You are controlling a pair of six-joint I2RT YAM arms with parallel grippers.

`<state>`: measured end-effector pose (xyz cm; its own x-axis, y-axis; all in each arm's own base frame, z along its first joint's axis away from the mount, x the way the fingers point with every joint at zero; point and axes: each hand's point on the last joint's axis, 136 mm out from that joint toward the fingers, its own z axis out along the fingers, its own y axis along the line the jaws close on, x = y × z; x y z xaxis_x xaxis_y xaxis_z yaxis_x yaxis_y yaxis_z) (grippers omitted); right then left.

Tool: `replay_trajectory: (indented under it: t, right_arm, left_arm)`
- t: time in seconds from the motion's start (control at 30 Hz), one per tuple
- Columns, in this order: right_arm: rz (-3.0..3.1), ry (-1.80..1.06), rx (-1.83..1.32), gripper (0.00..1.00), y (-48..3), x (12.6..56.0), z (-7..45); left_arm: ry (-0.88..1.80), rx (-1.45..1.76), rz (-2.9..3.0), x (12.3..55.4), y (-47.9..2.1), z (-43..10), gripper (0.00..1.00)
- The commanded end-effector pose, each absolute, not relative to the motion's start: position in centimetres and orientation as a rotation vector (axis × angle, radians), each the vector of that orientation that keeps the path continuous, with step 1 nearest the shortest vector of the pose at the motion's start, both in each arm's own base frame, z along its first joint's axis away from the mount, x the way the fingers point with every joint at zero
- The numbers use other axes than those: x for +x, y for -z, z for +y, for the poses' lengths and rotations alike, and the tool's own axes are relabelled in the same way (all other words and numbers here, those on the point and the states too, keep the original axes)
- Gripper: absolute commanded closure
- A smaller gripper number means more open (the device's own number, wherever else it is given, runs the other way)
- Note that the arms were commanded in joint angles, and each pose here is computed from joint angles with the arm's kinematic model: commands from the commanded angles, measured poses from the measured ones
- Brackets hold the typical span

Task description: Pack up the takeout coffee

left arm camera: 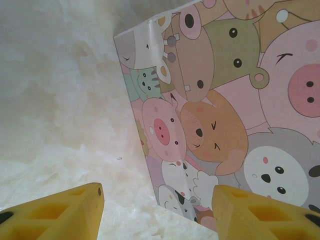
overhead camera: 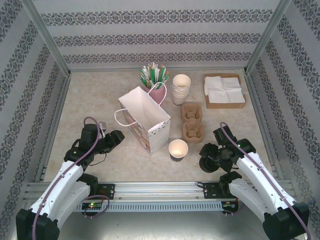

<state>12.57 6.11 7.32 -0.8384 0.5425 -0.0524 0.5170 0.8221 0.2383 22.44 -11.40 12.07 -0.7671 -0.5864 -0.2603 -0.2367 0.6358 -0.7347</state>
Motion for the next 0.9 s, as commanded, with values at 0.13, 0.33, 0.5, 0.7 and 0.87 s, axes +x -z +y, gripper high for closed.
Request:
replay_trajectory:
  t: [0.13, 0.33, 0.5, 0.7, 0.87]
  right_arm:
    - [2.898, -0.325, 0.803, 0.11, -6.3, 12.3, 6.0]
    - [2.904, -0.348, 0.766, 0.17, -6.2, 12.8, 6.4]
    - [2.873, -0.386, 0.758, 0.2, -6.7, 13.4, 6.7]
    - [2.869, -0.374, 0.726, 0.17, -7.0, 13.3, 6.5]
    - [2.88, -0.39, 0.707, 0.19, -6.8, 13.1, 6.7]
  left_arm:
    - [0.957, -0.65, 2.393, 22.1, -11.8, -11.5, 0.4]
    - [0.956, -0.654, 2.396, 22.0, -11.8, -11.4, 0.4]
    - [0.956, -0.653, 2.395, 22.0, -11.9, -11.4, 0.4]
    - [0.953, -0.651, 2.399, 21.9, -11.8, -11.4, 0.4]
    - [0.953, -0.651, 2.398, 21.9, -11.8, -11.4, 0.4]
